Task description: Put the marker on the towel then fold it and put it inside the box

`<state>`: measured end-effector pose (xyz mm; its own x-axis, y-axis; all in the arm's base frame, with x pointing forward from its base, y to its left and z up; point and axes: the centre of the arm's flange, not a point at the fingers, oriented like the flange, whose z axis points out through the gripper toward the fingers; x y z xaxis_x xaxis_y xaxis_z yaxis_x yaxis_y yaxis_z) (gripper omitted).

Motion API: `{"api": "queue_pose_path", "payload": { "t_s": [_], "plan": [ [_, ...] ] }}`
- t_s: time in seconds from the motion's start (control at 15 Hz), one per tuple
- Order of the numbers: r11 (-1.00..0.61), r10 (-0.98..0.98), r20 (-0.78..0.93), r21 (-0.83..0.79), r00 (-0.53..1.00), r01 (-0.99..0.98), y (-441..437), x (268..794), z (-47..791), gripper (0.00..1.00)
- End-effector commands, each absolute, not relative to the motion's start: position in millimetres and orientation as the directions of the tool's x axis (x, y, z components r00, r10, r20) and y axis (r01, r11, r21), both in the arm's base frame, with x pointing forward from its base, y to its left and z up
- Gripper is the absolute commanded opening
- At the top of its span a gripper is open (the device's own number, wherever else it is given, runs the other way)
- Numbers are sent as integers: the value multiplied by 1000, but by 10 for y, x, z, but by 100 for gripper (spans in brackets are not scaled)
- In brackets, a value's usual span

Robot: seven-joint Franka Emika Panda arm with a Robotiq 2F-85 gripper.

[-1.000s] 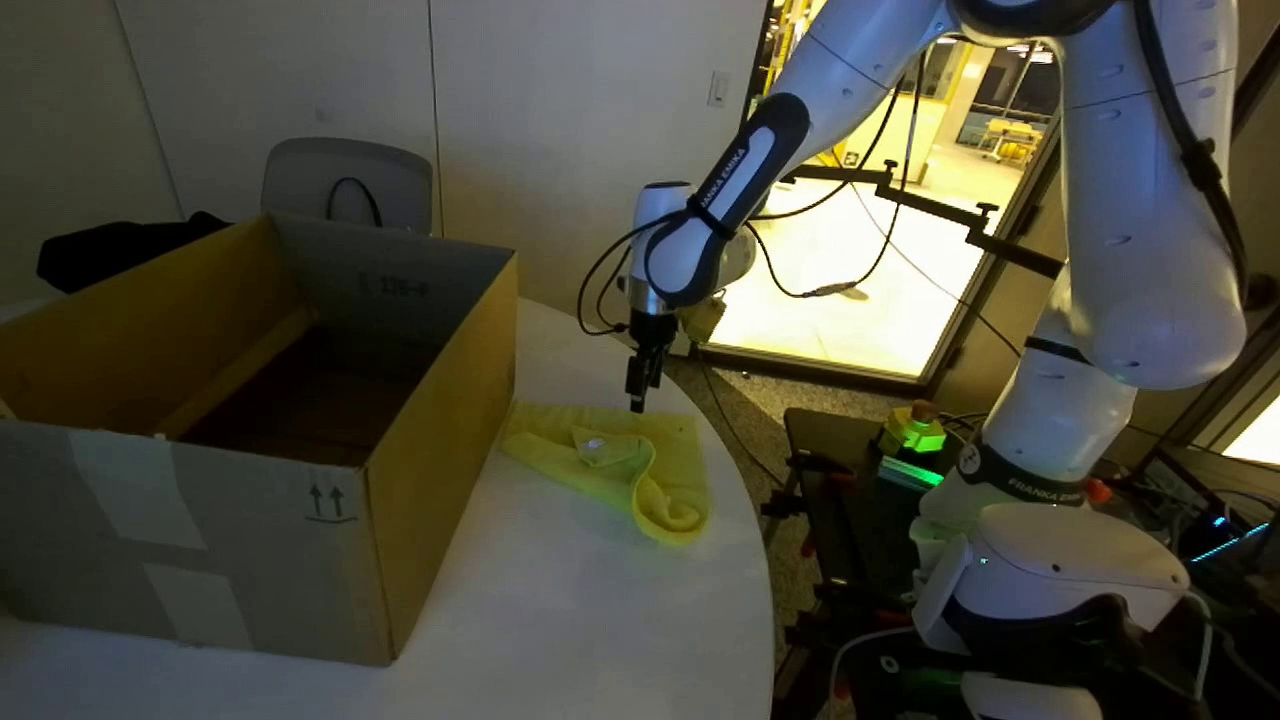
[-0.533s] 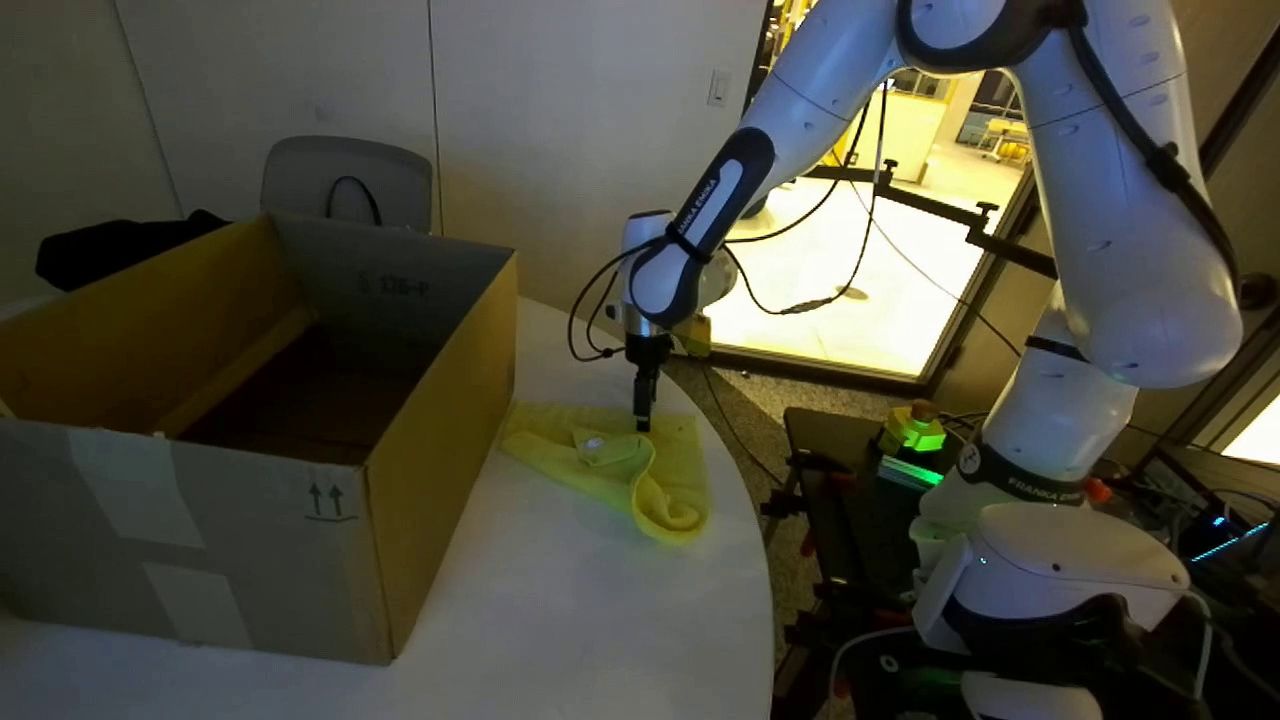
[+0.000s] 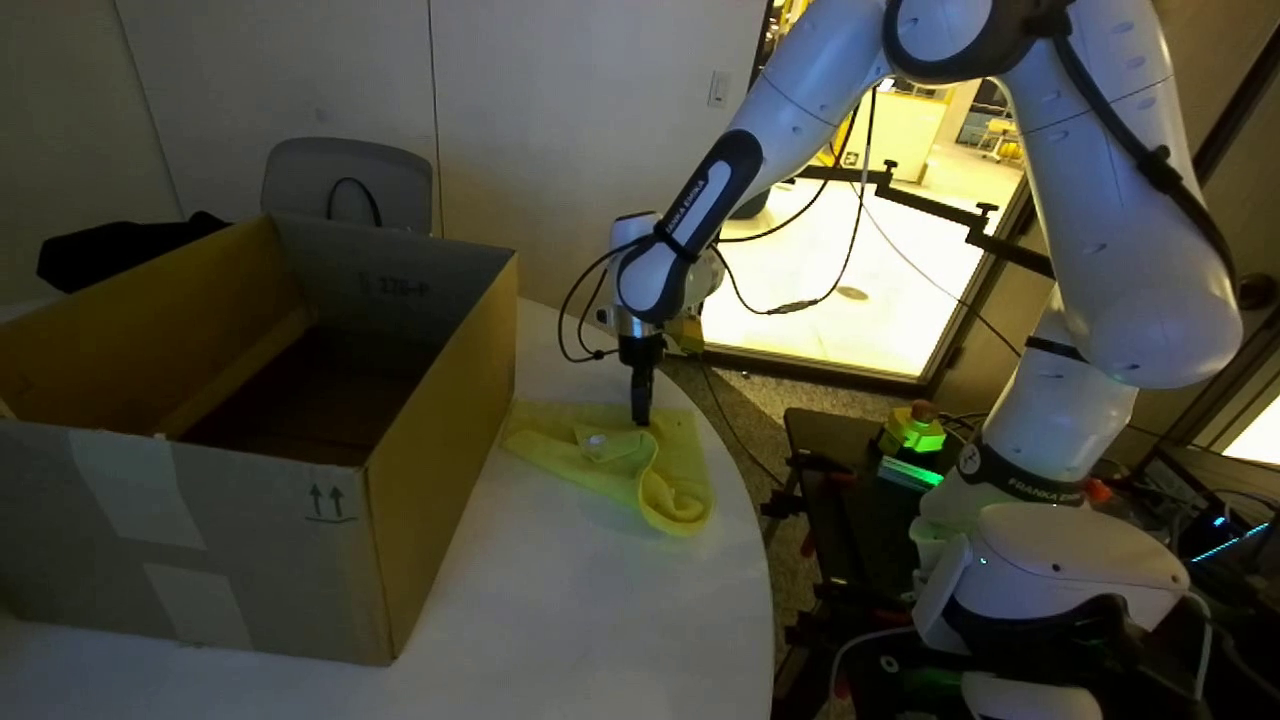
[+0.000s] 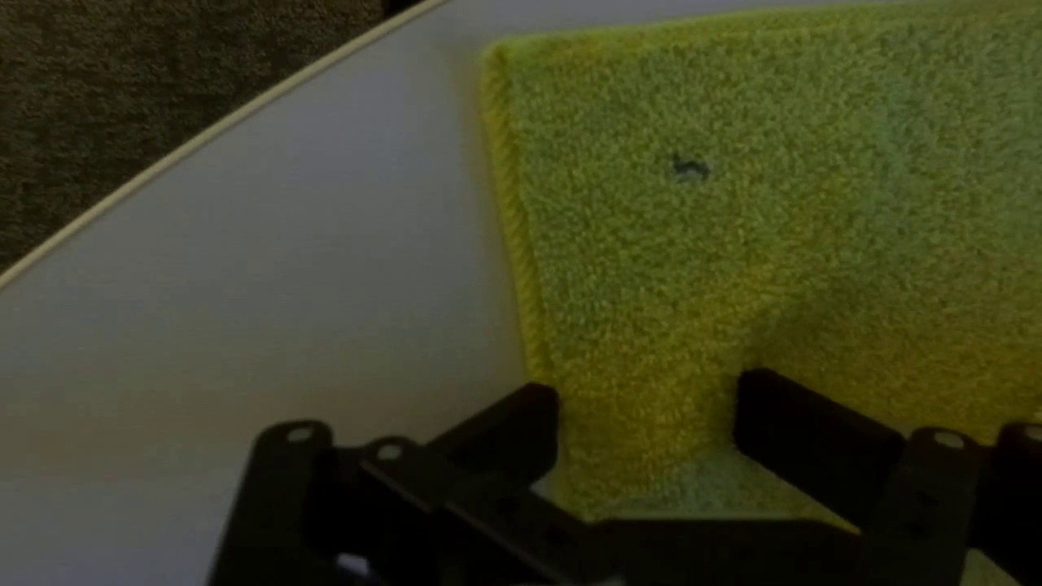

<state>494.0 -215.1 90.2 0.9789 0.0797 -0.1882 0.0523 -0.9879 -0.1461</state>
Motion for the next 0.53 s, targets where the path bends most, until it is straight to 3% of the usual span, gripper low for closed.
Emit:
{"api": "queue_pose_path", "payload": {
  "t_s": [0.0, 0.27, 0.47],
  "plan": [
    [-983, 115, -218, -168, 969, 79, -2155, 5108, 789, 35],
    [-977, 141, -242, -189, 960, 96, -2089, 5200, 813, 5],
    [-972, 170, -253, -205, 952, 119, -2010, 5252, 888, 0]
  ]
}}
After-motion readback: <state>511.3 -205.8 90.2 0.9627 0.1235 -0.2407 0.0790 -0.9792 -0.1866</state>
